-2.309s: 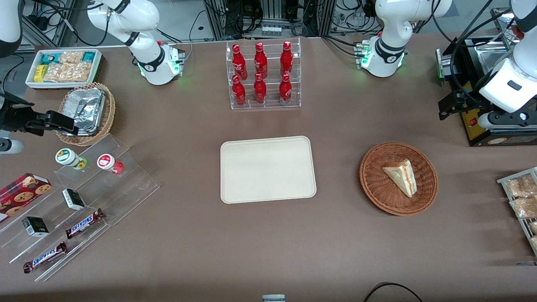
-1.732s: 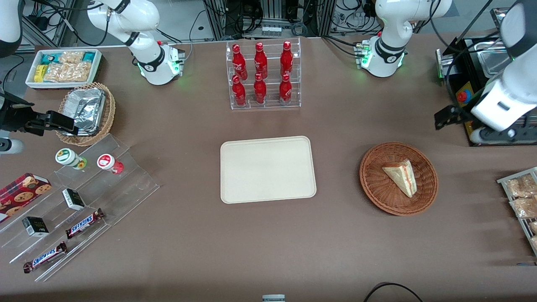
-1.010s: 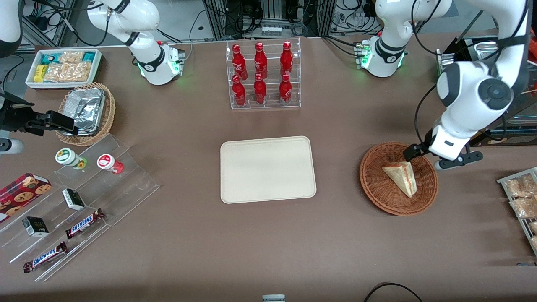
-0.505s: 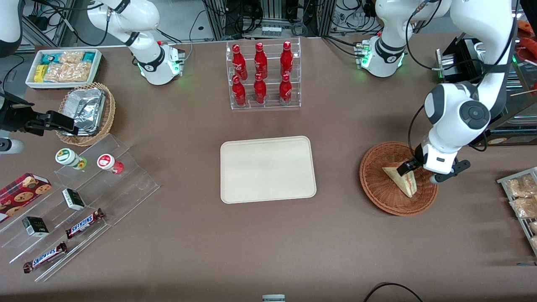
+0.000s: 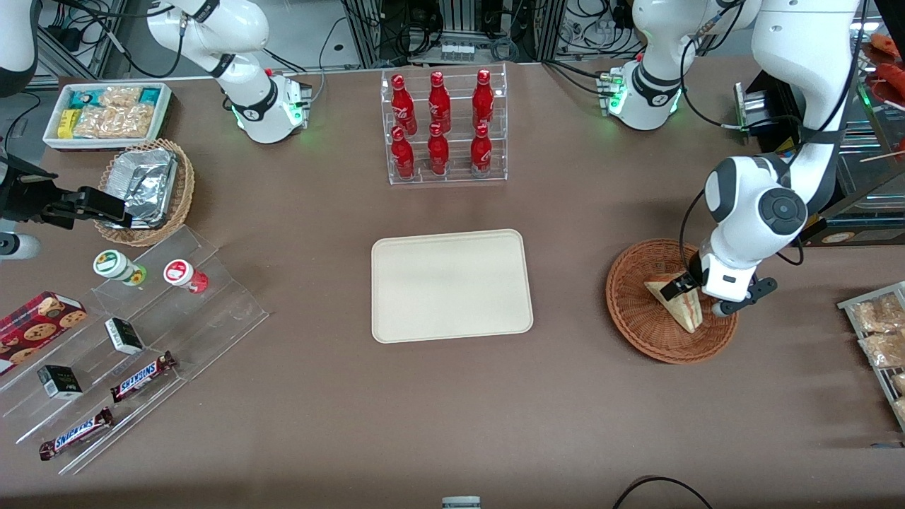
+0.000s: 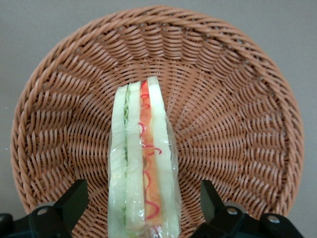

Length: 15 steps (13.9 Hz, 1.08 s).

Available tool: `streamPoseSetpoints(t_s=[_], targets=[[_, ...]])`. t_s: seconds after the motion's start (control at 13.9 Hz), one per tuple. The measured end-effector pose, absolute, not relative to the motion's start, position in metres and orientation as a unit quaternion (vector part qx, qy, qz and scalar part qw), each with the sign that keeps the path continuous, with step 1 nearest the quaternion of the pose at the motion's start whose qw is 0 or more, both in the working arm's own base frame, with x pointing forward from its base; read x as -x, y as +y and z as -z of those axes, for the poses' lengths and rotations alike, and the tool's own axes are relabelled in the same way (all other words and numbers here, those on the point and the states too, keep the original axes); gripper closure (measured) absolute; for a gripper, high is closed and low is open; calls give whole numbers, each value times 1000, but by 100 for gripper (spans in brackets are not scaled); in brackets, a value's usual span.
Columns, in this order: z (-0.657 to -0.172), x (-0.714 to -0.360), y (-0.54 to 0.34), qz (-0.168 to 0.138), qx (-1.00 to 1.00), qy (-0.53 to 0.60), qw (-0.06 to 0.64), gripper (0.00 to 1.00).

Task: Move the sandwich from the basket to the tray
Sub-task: 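Lower the open left gripper around the wrapped sandwich and close it, then lift the sandwich out of the basket and carry it over the cream tray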

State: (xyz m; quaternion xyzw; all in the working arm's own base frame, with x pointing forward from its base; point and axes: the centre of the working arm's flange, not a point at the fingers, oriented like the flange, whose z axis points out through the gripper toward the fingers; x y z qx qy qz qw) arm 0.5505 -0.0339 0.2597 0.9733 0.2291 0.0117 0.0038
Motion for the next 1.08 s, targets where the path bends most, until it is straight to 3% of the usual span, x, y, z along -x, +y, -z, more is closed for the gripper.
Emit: streamPoseSetpoints(t_s=[0.14,0.36,0.51,0.79,0.94,1.08], targets=[[-254,-550,-34,-7,-973,229,3,4],[-250,-549,-34,-4,-973,229,2,42],[-251,-550,-34,-6,-973,229,2,61],[-281,-560,-37,-15,-974,226,3,73],[-323,-568,-50,-2,-978,208,-8,74],[-368,-572,-92,9,-985,173,-14,83]])
